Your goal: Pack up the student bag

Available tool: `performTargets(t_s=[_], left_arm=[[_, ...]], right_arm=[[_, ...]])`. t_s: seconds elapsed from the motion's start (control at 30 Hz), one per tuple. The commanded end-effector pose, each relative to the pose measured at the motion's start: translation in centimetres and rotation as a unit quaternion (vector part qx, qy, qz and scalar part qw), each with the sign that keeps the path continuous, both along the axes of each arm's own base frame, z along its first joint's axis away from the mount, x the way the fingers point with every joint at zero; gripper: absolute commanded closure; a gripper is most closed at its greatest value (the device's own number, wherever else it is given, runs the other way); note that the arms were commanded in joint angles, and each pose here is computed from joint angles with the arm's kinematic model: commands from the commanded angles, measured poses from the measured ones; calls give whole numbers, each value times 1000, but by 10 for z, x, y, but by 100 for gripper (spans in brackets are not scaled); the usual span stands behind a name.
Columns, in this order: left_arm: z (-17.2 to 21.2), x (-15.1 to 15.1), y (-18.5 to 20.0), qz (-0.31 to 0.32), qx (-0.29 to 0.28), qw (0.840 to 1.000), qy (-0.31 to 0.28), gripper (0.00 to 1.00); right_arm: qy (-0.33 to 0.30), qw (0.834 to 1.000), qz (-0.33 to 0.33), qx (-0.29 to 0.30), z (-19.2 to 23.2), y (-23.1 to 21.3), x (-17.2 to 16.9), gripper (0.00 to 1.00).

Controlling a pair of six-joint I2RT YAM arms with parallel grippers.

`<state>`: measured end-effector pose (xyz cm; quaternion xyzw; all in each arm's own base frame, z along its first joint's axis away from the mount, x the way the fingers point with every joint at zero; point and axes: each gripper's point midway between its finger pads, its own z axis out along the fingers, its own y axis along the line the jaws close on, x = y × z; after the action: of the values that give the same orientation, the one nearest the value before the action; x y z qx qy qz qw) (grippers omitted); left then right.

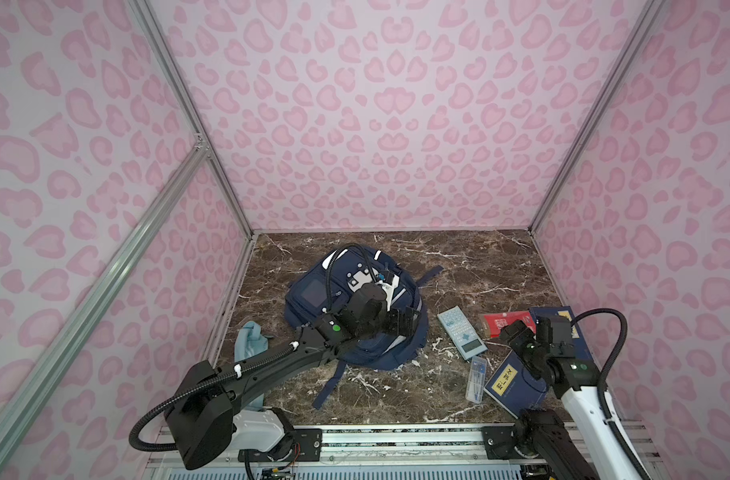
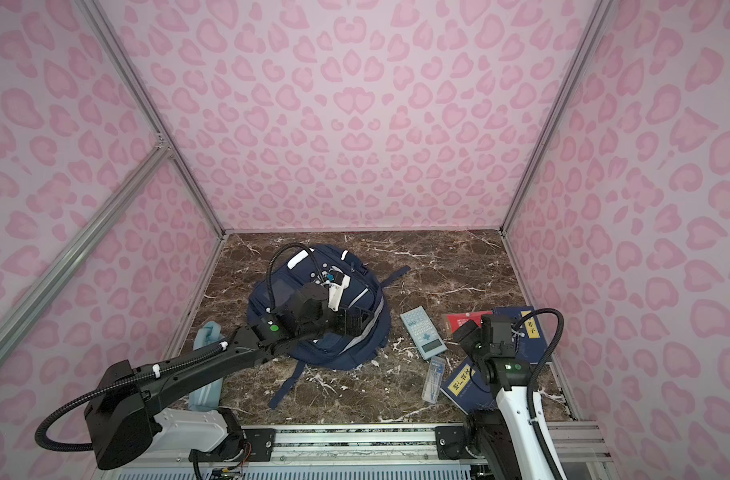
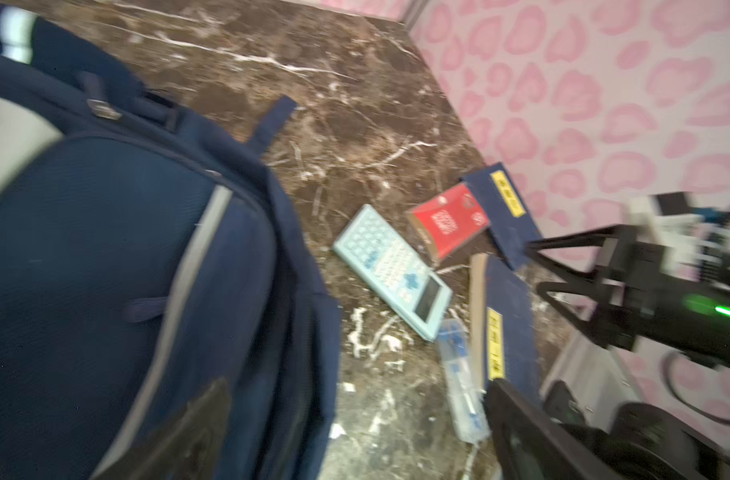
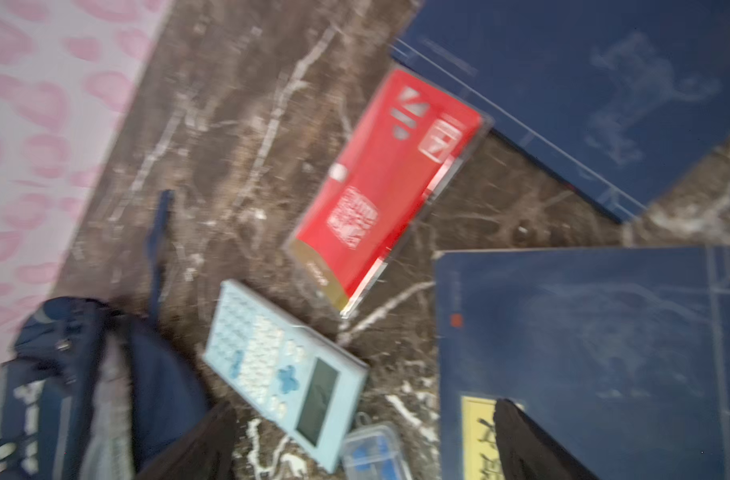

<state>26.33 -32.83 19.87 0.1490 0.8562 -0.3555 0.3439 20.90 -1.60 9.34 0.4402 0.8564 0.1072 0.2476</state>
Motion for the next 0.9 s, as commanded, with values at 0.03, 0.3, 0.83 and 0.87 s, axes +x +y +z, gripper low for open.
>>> performTargets(t_s=[0.03, 0.3, 0.83, 0.87], left_arm=[[21, -7, -25, -54, -65, 996, -15, 2], [40, -14, -33, -76, -48, 993, -71, 2], [19, 3, -66, -37, -56, 998, 17, 7], [16, 4, -70, -38, -52, 998, 18, 8]], right_arm=[[128, 991, -29, -30, -28, -24, -43, 2], [144, 983, -106, -32, -46, -53, -53, 2], [188, 978, -90, 1, -88, -52, -48, 2], [191, 979, -74, 5, -91, -47, -46, 3]])
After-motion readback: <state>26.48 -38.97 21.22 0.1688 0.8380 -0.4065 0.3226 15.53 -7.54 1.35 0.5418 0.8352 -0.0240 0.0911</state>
